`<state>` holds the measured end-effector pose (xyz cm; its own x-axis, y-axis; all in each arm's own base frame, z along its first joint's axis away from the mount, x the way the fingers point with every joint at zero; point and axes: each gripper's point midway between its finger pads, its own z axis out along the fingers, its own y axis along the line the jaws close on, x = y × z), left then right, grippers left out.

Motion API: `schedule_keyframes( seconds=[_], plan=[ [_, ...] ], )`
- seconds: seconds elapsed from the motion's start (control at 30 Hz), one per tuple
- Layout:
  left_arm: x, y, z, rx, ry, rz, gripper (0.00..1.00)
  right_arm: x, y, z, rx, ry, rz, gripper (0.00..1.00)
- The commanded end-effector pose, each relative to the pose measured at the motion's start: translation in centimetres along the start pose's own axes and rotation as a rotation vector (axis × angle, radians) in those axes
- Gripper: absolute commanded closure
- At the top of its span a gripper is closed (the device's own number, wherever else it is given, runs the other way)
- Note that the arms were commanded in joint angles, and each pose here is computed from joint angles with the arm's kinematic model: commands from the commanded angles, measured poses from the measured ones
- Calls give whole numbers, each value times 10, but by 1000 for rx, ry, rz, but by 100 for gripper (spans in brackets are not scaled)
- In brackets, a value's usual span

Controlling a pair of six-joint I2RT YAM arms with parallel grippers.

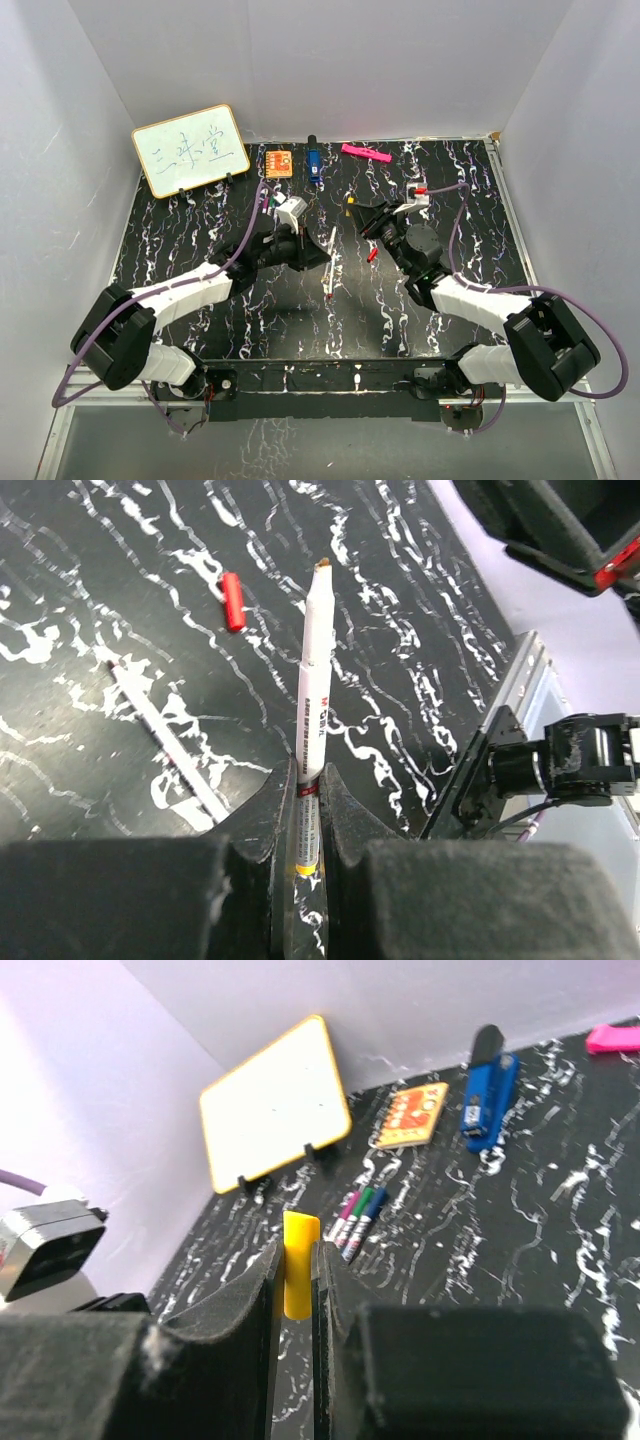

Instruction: Insert the pens into the pen caps

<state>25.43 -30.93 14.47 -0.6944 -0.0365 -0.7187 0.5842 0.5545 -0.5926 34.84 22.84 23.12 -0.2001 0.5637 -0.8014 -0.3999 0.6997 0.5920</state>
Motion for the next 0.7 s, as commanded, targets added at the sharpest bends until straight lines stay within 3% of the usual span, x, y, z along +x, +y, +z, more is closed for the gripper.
schedule_keyframes(
  seconds=[0.0, 0.67],
  plan=[
    [-20, -32, 2, 115, -84, 57, 100, -33, 42, -6, -183, -118, 21, 100],
    [-37, -51, -2, 164, -204, 70, 100, -31, 51, -12, -246, -114, 59, 100]
  ],
)
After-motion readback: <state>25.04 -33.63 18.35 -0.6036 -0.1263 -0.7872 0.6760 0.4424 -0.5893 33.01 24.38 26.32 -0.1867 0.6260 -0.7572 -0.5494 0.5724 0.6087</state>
